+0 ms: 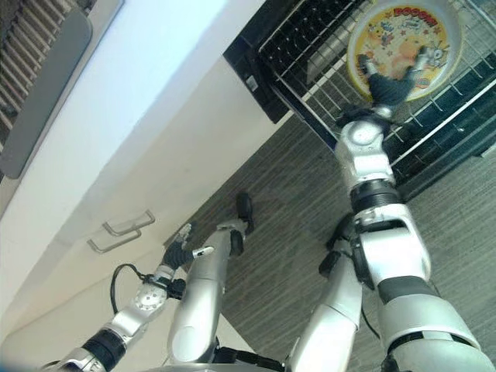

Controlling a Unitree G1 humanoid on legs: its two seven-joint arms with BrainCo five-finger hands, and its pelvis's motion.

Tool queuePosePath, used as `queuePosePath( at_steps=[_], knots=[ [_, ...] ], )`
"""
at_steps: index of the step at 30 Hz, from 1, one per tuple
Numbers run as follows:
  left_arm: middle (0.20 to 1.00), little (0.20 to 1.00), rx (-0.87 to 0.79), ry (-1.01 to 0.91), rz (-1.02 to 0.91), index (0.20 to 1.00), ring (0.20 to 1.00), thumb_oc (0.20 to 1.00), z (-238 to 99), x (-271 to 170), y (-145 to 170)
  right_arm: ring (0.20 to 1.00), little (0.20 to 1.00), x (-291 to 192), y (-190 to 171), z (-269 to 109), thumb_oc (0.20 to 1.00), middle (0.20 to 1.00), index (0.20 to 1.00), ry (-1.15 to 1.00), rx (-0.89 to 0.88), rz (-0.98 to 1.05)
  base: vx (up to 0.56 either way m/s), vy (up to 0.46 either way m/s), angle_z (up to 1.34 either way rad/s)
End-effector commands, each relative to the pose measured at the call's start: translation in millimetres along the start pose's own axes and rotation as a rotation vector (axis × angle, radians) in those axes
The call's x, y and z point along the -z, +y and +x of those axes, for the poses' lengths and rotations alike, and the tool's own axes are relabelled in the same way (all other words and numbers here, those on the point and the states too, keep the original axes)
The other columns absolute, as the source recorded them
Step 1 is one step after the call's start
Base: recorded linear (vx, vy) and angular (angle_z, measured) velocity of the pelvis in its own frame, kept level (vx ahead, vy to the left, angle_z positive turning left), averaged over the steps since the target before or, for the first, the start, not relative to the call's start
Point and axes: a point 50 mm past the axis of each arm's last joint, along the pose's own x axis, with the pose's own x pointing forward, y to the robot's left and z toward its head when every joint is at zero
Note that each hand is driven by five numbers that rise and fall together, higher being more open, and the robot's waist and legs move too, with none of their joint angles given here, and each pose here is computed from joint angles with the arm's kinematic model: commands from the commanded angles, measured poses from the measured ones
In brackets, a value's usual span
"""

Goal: Place the dishes in the dishwasher.

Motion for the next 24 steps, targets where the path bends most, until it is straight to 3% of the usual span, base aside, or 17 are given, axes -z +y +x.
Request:
queuePosePath(
  at_steps=[1,9,16,21,24],
  knots=[
    [1.0,1.0,-0.025,0.065,-0.013,1.0,1.0,1.0,-13.6,17.5,3.6,1.0,1.0,-32.4,-13.5,13.0,1.0,1.0,1.0,-0.227,-0.016,-0.048,0.0,0.031,-0.18],
    [1.0,1.0,-0.056,0.173,-0.028,1.0,1.0,1.0,-18.4,38.2,11.7,1.0,1.0,-33.2,-1.4,-5.3,1.0,1.0,1.0,-0.256,-0.08,-0.06,0.0,0.004,-0.01],
    [1.0,1.0,-0.087,0.266,-0.003,1.0,1.0,1.0,-25.8,59.0,21.9,1.0,1.0,-24.2,18.2,-33.8,1.0,1.0,1.0,-0.249,-0.294,0.011,0.0,-0.038,-0.05],
    [1.0,1.0,-0.03,0.369,-0.114,1.0,1.0,1.0,-34.4,77.1,18.7,1.0,1.0,-10.6,19.7,-61.4,1.0,1.0,1.0,-0.186,-0.444,0.104,0.0,-0.056,-0.02],
    [1.0,1.0,0.034,0.478,-0.313,1.0,1.0,1.0,-48.1,96.4,9.6,1.0,1.0,-2.9,12.2,-77.9,1.0,1.0,1.0,-0.186,-0.514,0.083,0.05,-0.096,-0.06]
  ],
)
